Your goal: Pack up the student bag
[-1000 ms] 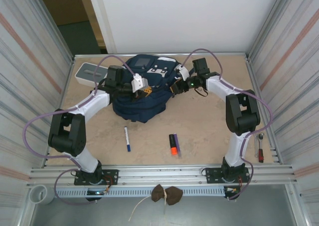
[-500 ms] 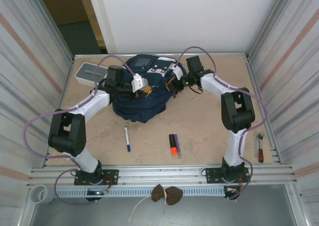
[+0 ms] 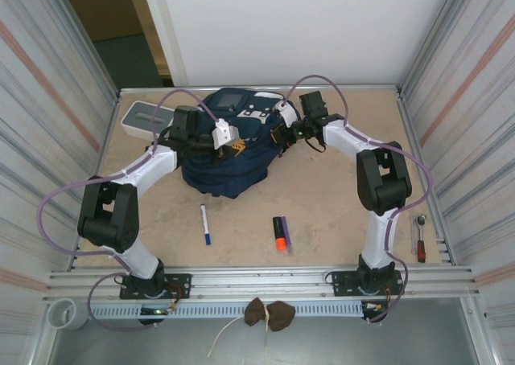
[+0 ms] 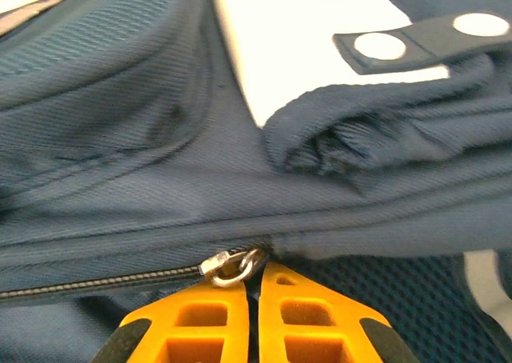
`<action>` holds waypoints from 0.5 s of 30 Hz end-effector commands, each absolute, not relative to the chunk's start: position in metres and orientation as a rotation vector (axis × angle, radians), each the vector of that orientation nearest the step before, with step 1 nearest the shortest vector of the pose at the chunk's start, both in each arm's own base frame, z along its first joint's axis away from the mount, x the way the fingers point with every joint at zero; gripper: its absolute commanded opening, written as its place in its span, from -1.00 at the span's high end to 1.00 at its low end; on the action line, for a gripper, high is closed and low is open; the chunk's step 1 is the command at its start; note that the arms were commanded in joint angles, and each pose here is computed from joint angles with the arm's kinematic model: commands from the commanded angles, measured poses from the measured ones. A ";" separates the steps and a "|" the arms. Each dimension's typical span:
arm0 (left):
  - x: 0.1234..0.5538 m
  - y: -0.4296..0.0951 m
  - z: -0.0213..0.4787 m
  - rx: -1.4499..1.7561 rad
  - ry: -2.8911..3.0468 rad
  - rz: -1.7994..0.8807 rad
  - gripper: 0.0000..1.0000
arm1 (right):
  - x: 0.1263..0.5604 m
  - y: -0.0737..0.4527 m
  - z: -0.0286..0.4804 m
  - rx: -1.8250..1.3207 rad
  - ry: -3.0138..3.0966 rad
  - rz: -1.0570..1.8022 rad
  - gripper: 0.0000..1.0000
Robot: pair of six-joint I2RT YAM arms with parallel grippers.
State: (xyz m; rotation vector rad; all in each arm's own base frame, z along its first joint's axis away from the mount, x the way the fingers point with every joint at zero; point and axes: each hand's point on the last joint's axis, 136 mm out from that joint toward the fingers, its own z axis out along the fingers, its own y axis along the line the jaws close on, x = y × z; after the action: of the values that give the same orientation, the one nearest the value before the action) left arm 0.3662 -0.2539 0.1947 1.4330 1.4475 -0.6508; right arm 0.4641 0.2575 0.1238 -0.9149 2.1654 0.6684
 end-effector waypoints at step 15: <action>0.343 -0.263 0.239 1.457 1.242 -0.709 1.00 | 0.515 0.165 0.150 -0.232 2.267 0.776 0.03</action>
State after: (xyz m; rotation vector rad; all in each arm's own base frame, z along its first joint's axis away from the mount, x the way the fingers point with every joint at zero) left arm 0.3627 -0.2542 0.1931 1.4373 1.4436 -0.6668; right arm 0.5138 0.1608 0.1325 -0.4153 2.2763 0.6058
